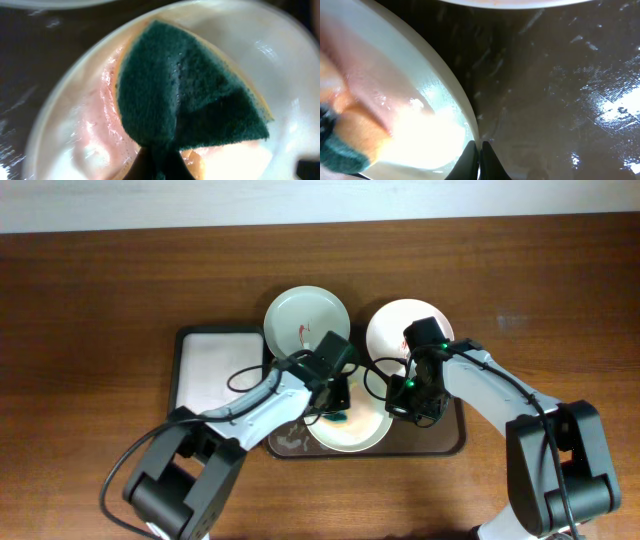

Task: Clean dirty plates on tray and stack at the side
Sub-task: 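Scrub the bottom pale-green plate with the sponge in the left gripper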

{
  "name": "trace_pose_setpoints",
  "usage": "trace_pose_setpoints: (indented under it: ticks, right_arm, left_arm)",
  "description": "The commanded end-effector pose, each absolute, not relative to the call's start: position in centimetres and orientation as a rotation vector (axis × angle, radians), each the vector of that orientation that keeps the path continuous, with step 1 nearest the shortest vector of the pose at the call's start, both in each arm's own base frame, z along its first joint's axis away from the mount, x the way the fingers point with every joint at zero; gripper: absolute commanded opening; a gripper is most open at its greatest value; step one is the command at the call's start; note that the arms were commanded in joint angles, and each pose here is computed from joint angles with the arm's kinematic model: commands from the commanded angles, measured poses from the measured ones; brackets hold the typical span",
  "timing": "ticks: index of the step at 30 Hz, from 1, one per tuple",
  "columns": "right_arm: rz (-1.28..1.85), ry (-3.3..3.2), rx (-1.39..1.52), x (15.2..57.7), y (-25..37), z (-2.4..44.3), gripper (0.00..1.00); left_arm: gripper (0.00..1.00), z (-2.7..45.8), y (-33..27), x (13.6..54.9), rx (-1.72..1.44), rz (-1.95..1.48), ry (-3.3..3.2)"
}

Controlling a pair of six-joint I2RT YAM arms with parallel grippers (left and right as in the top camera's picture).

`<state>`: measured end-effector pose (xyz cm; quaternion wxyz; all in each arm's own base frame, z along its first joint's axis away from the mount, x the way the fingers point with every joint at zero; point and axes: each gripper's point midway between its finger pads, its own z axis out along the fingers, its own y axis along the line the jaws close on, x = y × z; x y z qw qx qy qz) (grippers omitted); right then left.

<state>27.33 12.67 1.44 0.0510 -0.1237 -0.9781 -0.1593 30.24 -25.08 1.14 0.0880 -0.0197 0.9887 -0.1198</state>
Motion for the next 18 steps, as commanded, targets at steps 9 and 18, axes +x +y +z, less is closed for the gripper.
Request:
trace_pose_setpoints:
  ticks: [9, 18]
  right_arm:
    - [-0.383, -3.058, -0.286, 28.2, 11.6, 1.2, 0.21]
    - [-0.49, -3.129, 0.106, 28.6, 13.7, 4.0, 0.04]
  left_arm:
    - [0.0, 13.1, -15.2, 32.6, -0.17, -0.205, 2.69]
    - [0.0, 7.5, -4.1, 32.0, -0.243, 0.039, 2.861]
